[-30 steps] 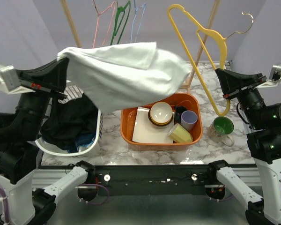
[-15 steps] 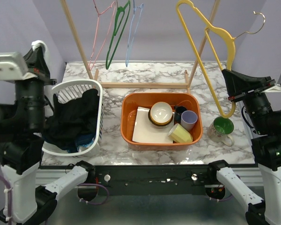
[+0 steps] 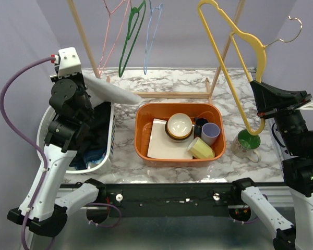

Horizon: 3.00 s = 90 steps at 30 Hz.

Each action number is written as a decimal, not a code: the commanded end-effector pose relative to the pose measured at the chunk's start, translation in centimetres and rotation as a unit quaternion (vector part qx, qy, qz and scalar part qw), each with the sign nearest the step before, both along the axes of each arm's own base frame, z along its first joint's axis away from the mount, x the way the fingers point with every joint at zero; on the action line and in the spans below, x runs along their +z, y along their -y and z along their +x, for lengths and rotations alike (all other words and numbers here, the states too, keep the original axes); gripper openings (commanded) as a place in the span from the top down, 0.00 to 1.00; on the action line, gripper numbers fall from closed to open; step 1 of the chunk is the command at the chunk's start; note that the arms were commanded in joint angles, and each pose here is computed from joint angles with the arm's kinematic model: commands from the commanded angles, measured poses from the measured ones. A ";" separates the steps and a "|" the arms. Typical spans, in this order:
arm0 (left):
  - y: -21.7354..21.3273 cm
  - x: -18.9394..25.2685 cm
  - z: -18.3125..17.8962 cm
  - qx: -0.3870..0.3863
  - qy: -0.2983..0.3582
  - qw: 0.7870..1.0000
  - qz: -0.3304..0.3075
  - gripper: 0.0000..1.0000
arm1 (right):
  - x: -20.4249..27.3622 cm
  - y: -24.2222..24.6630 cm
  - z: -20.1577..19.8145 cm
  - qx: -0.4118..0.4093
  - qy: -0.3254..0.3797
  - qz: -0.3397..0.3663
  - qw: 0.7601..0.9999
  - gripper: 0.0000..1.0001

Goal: Remove the skirt from the hanger

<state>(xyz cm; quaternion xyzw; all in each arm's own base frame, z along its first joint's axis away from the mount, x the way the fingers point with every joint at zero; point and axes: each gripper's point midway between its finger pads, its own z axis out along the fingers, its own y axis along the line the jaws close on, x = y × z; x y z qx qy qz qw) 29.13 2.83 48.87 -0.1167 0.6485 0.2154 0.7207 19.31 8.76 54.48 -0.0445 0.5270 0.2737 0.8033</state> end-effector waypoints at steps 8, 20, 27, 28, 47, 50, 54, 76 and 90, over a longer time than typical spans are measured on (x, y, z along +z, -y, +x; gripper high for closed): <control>-8.8 3.3 -5.1 0.185 0.080 0.979 -0.030 1.00 | 0.0 0.0 -0.3 0.002 0.009 -0.006 1.000 0.99; -7.5 4.1 -4.1 0.129 0.082 0.987 -0.056 1.00 | -0.3 -0.2 -0.6 0.007 0.008 -0.005 1.000 0.99; -4.8 -3.8 -1.0 0.056 0.017 0.991 -0.117 1.00 | -0.9 -0.3 -0.5 0.010 0.004 -0.005 1.000 0.99; -4.4 -5.0 -0.6 0.049 0.016 0.989 -0.140 1.00 | -1.1 -0.3 -0.5 0.010 0.002 -0.006 1.000 0.99; -4.2 -27.0 0.6 0.111 -0.121 0.901 -0.403 0.60 | -6.2 -0.3 3.9 -0.016 -0.126 -0.029 0.992 0.99; -4.3 -27.8 0.6 0.118 -0.122 0.894 -0.415 0.51 | -6.8 -0.2 5.1 -0.026 -0.147 -0.034 0.988 0.99; -3.4 -30.3 0.7 0.108 -0.150 0.874 -0.449 0.42 | -6.4 -0.5 6.0 -0.021 -0.150 -0.034 0.988 0.99; -0.9 -15.5 0.5 -0.043 -0.065 0.908 -0.413 0.01 | -4.6 -2.9 16.5 -0.087 -0.169 -0.099 0.977 0.99; 0.4 -12.6 -1.0 -0.095 -0.058 0.921 -0.374 0.01 | -1.9 -5.9 23.0 -0.108 -0.126 -0.126 0.978 0.99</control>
